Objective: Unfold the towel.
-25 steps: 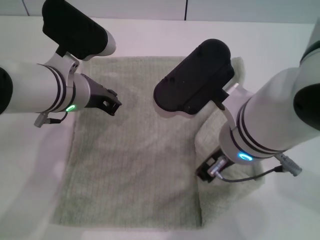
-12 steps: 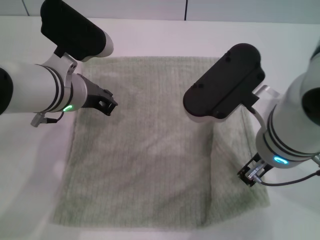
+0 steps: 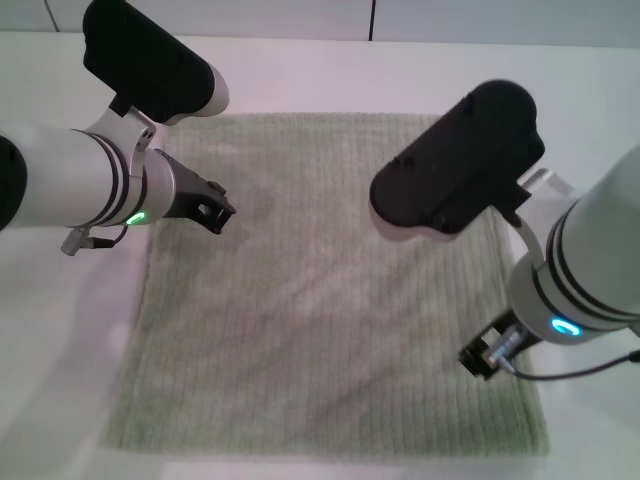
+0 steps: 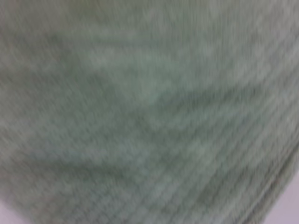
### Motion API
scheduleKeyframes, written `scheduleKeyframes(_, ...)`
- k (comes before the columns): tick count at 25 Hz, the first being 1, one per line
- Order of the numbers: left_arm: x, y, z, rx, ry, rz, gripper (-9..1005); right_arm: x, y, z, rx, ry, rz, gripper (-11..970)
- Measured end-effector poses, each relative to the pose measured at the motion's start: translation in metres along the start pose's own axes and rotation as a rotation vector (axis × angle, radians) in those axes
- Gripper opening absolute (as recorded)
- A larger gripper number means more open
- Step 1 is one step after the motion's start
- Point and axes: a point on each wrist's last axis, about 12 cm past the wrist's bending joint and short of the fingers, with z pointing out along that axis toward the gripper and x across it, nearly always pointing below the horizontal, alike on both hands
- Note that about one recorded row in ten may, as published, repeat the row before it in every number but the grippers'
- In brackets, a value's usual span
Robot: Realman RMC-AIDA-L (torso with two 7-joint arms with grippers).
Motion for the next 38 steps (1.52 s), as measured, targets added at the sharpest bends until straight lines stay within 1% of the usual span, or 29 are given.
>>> scheduleKeyframes(1, 0.0, 0.0, 0.0, 0.001, -0.001, 0.001, -1, -0.002, 0.0, -0.006, -0.006, -0.035, 0.007, 484)
scheduleKeyframes(2, 0.0, 0.0, 0.0, 0.001, -0.001, 0.001, -1, -0.002, 0.0, -0.006, -0.006, -0.035, 0.007, 484)
scheduleKeyframes(5, -0.002, -0.001, -0.001, 0.002, -0.005, 0.005, -2, -0.009, -0.002, -0.016, -0.016, -0.113, 0.023, 483)
scheduleKeyframes(6, -0.004, 0.0, -0.002, -0.005, -0.017, 0.006, -2, -0.015, -0.006, -0.018, 0.006, -0.173, 0.03, 483)
scheduleKeyframes(7, -0.004, 0.001, -0.002, -0.01, -0.02, 0.007, -2, -0.015, -0.006, -0.018, 0.006, -0.173, 0.03, 484)
scheduleKeyframes(10, -0.005, 0.002, -0.002, -0.015, -0.024, 0.008, -2, -0.02, -0.014, -0.012, 0.062, -0.256, 0.034, 486)
scheduleKeyframes(13, -0.011, 0.015, -0.006, -0.07, -0.085, -0.005, -2, -0.023, -0.022, -0.004, 0.081, -0.356, 0.068, 488)
scheduleKeyframes(14, -0.011, 0.015, -0.006, -0.07, -0.085, -0.005, -2, -0.024, -0.027, -0.003, 0.089, -0.397, 0.09, 489)
scheduleKeyframes(15, -0.014, 0.027, -0.011, -0.113, -0.161, -0.044, -2, -0.025, -0.031, -0.002, 0.098, -0.44, 0.111, 489)
scheduleKeyframes(16, -0.013, 0.032, -0.013, -0.134, -0.2, -0.061, -2, -0.025, -0.043, 0.001, 0.126, -0.543, 0.156, 490)
scheduleKeyframes(17, -0.013, 0.037, -0.016, -0.162, -0.254, -0.081, -2, -0.025, -0.043, 0.001, 0.126, -0.543, 0.156, 491)
scheduleKeyframes(18, -0.012, 0.042, -0.019, -0.191, -0.309, -0.099, -2, -0.025, -0.047, 0.002, 0.133, -0.603, 0.174, 491)
scheduleKeyframes(19, -0.005, 0.052, -0.028, -0.259, -0.436, -0.141, -1, -0.024, -0.051, 0.004, 0.136, -0.67, 0.198, 492)
scheduleKeyframes(20, 0.0, 0.058, -0.035, -0.307, -0.529, -0.167, -1, -0.023, -0.053, 0.004, 0.133, -0.738, 0.211, 493)
scheduleKeyframes(21, 0.004, 0.059, -0.037, -0.324, -0.556, -0.178, -1, -0.022, -0.056, 0.005, 0.13, -0.805, 0.227, 494)
scheduleKeyframes(22, 0.012, 0.064, -0.044, -0.377, -0.652, -0.21, -1, -0.021, -0.059, 0.006, 0.131, -0.869, 0.241, 494)
scheduleKeyframes(24, 0.012, 0.064, -0.044, -0.377, -0.652, -0.21, -1, -0.016, -0.067, 0.012, 0.131, -1.02, 0.27, 496)
scheduleKeyframes(25, 0.023, 0.066, -0.047, -0.416, -0.717, -0.244, -1, -0.013, -0.07, 0.017, 0.123, -1.104, 0.284, 496)
scheduleKeyframes(26, 0.058, 0.071, -0.052, -0.521, -0.888, -0.352, -1, 0.0, -0.075, 0.038, 0.11, -1.239, 0.305, 497)
scheduleKeyframes(27, 0.077, 0.07, -0.051, -0.556, -0.948, -0.401, -1, 0.0, -0.075, 0.038, 0.11, -1.239, 0.305, 498)
scheduleKeyframes(30, 0.077, 0.07, -0.051, -0.556, -0.948, -0.401, -1, 0.027, -0.083, 0.086, 0.087, -1.375, 0.327, 500)
scheduleKeyframes(31, 0.099, 0.069, -0.05, -0.595, -1.02, -0.442, -1, 0.038, -0.086, 0.106, 0.072, -1.406, 0.351, 501)
scheduleKeyframes(32, 0.099, 0.069, -0.05, -0.595, -1.02, -0.442, -1, 0.048, -0.09, 0.12, 0.062, -1.456, 0.381, 501)
scheduleKeyframes(33, 0.143, 0.061, -0.045, -0.652, -1.122, -0.474, -1, 0.055, -0.095, 0.127, 0.058, -1.517, 0.42, 502)
scheduleKeyframes(34, 0.161, 0.057, -0.043, -0.67, -1.138, -0.47, -2, 0.066, -0.101, 0.134, 0.071, -1.577, 0.45, 503)
scheduleKeyframes(35, 0.161, 0.057, -0.043, -0.67, -1.138, -0.47, -2, 0.078, -0.108, 0.136, 0.1, -1.642, 0.47, 504)
scheduleKeyframes(36, 0.181, 0.053, -0.034, -0.682, -1.107, -0.445, -2, 0.088, -0.112, 0.137, 0.135, -1.684, 0.473, 504)
scheduleKeyframes(37, 0.181, 0.053, -0.034, -0.682, -1.107, -0.445, 4, 0.099, -0.116, 0.137, 0.177, -1.724, 0.459, 505)
scheduleKeyframes(38, 0.188, 0.051, -0.032, -0.684, -1.088, -0.434, 10, 0.109, -0.117, 0.137, 0.214, -1.744, 0.441, 506)
